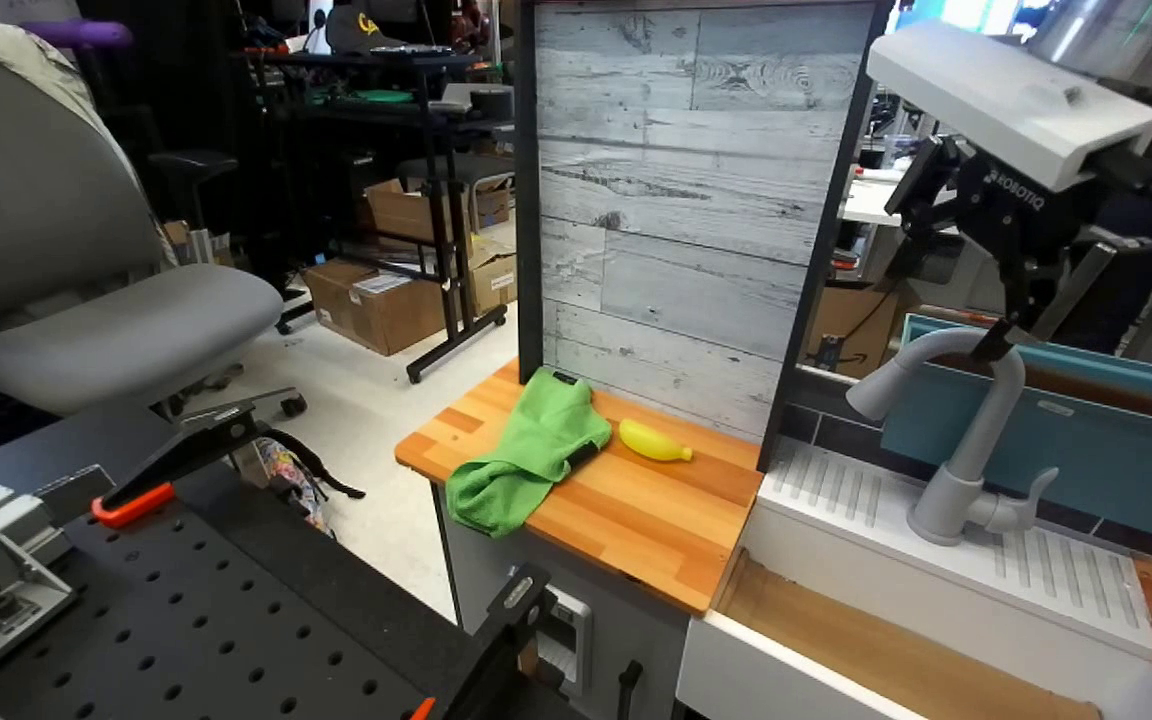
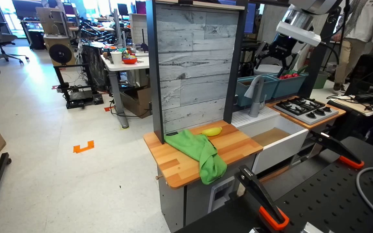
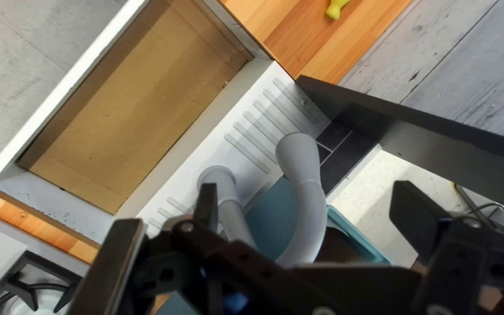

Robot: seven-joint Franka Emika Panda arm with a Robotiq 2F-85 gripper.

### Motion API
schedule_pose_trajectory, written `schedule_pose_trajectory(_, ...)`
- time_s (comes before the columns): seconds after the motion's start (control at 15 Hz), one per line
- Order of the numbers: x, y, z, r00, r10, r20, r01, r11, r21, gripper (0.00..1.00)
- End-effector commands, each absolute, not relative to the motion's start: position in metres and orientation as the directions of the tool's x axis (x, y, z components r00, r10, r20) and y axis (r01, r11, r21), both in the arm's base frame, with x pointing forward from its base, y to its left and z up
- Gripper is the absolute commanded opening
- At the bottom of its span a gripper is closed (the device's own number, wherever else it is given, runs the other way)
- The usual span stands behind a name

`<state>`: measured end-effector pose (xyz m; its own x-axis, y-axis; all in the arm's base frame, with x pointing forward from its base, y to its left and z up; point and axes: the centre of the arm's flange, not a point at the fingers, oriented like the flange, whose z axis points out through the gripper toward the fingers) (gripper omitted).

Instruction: Push the grey tap to the left

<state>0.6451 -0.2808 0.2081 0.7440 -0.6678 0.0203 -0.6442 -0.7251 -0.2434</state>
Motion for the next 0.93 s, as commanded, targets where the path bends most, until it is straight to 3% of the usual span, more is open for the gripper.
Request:
schedule_pose_trajectory(0.0,0.592,-0.269,0.236,0.798,-0.603,0.021,-0.584,-0.780,-0.224,1.00)
schedule_pose_trajectory(0.47,0.537,-0.239,0.281,0.898,-0.440,0.018,-0.430,-0.885,-0.179,1.00)
schedule_pose_trajectory(0.6,0.561,-0.250,0.267,0.884,-0.467,0.022,-0.455,-0.870,-0.193,1.00)
schedule_pose_trajectory(0.87,0.548,-0.236,0.277,0.902,-0.430,0.023,-0.419,-0.889,-0.185,1.00)
